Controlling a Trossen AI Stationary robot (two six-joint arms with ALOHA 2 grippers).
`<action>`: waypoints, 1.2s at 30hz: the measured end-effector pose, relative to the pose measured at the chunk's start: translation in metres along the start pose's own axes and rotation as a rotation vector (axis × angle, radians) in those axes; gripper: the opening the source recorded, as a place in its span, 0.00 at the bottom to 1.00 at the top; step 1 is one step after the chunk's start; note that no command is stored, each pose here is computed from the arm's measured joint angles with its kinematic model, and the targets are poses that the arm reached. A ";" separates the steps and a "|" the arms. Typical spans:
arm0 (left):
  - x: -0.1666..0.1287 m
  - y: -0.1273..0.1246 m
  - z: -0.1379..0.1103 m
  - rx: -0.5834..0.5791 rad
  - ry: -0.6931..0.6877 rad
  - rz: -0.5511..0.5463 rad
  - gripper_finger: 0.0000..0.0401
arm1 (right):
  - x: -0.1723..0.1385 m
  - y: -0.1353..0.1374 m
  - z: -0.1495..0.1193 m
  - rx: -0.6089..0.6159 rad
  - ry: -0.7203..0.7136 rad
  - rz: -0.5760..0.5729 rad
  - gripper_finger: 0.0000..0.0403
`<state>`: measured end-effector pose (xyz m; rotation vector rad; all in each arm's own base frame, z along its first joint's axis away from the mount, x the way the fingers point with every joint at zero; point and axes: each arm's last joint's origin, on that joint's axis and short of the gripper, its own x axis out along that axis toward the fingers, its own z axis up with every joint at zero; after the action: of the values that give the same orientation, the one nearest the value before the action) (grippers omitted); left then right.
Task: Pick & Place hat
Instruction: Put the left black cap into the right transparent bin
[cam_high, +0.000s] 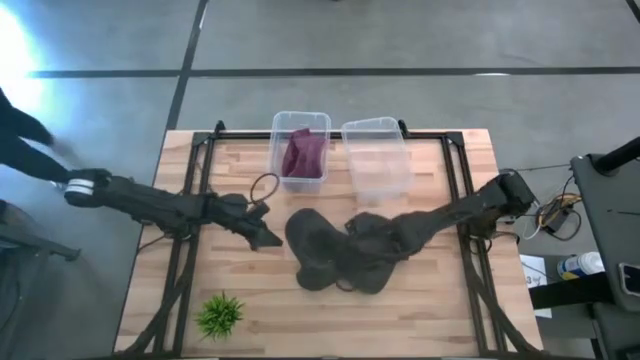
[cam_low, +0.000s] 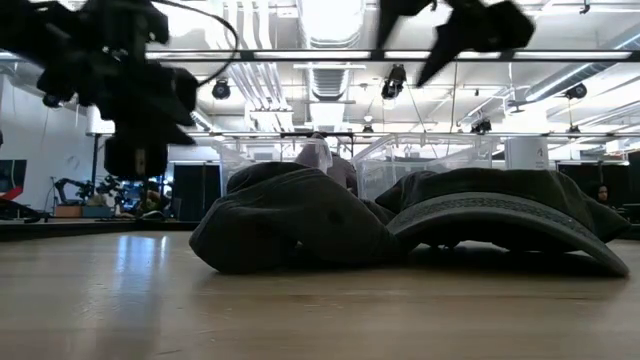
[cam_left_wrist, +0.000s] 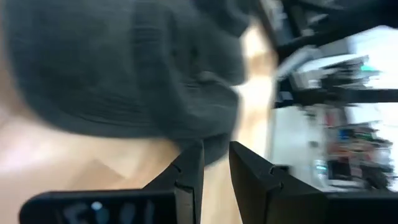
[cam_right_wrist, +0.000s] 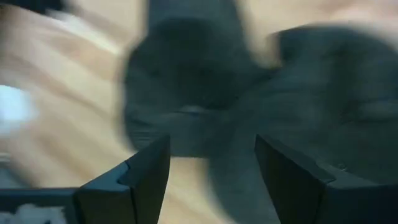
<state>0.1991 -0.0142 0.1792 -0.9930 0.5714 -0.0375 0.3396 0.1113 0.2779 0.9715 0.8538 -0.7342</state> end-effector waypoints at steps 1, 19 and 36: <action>0.003 0.001 0.001 -0.001 0.004 0.037 0.18 | 0.007 0.003 -0.003 0.034 -0.007 0.044 0.57; 0.001 0.016 0.004 0.092 -0.110 0.430 0.18 | 0.160 -0.004 -0.045 -0.109 0.084 -0.021 0.56; 0.007 0.029 -0.009 -0.195 0.024 0.370 0.18 | 0.168 0.005 -0.034 -0.367 0.071 -0.003 0.56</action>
<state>0.1942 -0.0069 0.1497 -1.0622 0.7843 0.3410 0.4141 0.1192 0.1232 0.6711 1.0108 -0.5227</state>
